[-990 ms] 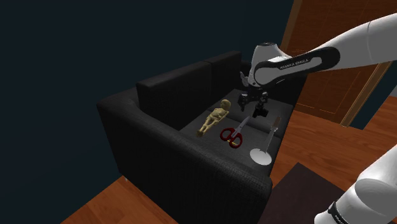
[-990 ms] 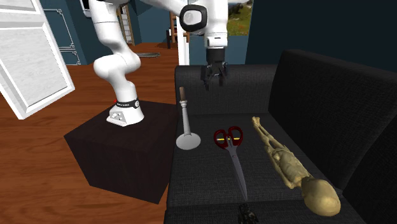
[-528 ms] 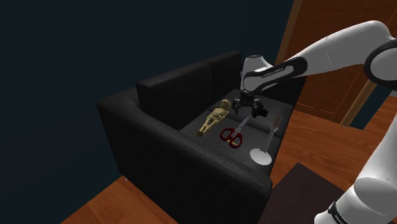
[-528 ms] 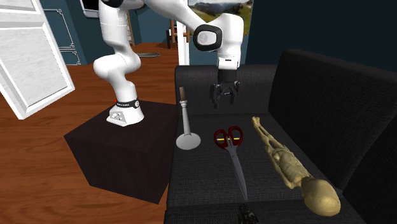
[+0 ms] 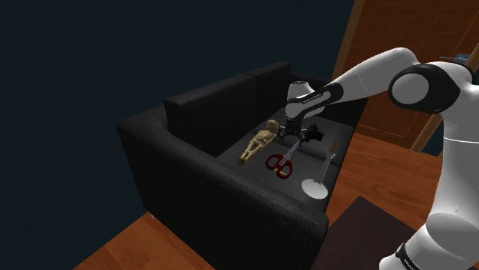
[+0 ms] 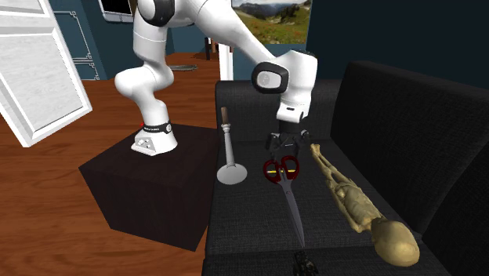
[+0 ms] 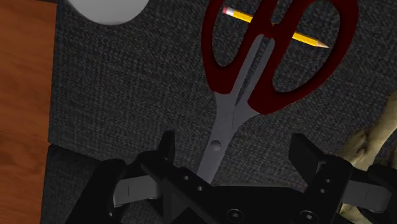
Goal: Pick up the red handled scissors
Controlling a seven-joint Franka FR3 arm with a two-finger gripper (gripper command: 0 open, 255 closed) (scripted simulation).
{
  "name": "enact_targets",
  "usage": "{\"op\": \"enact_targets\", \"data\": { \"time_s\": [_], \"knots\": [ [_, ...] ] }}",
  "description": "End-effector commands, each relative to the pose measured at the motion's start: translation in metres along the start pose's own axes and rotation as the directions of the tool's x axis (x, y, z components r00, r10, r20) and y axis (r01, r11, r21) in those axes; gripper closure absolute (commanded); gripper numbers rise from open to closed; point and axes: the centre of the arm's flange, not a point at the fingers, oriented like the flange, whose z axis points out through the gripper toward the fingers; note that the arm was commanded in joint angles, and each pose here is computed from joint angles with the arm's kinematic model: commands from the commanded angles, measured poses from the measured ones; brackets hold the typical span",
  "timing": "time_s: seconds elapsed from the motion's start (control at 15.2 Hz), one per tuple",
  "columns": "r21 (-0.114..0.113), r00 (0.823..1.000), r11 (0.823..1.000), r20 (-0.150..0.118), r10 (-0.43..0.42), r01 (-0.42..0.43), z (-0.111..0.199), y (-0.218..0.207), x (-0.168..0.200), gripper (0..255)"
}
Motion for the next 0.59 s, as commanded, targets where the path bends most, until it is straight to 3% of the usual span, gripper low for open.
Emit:
{"op": "enact_targets", "data": {
  "time_s": [0.0, 0.33, 0.53],
  "knots": [
    [-0.006, 0.998, 0.998, 0.013, 0.061, -0.061, 0.023, 0.000, 0.021, 0],
    [-0.022, 0.978, 0.979, 0.043, 0.205, -0.204, 0.077, 0.000, 0.064, 0],
    [-0.022, 0.978, 0.979, 0.043, 0.205, -0.204, 0.093, -0.001, 0.063, 0]
  ]
}}
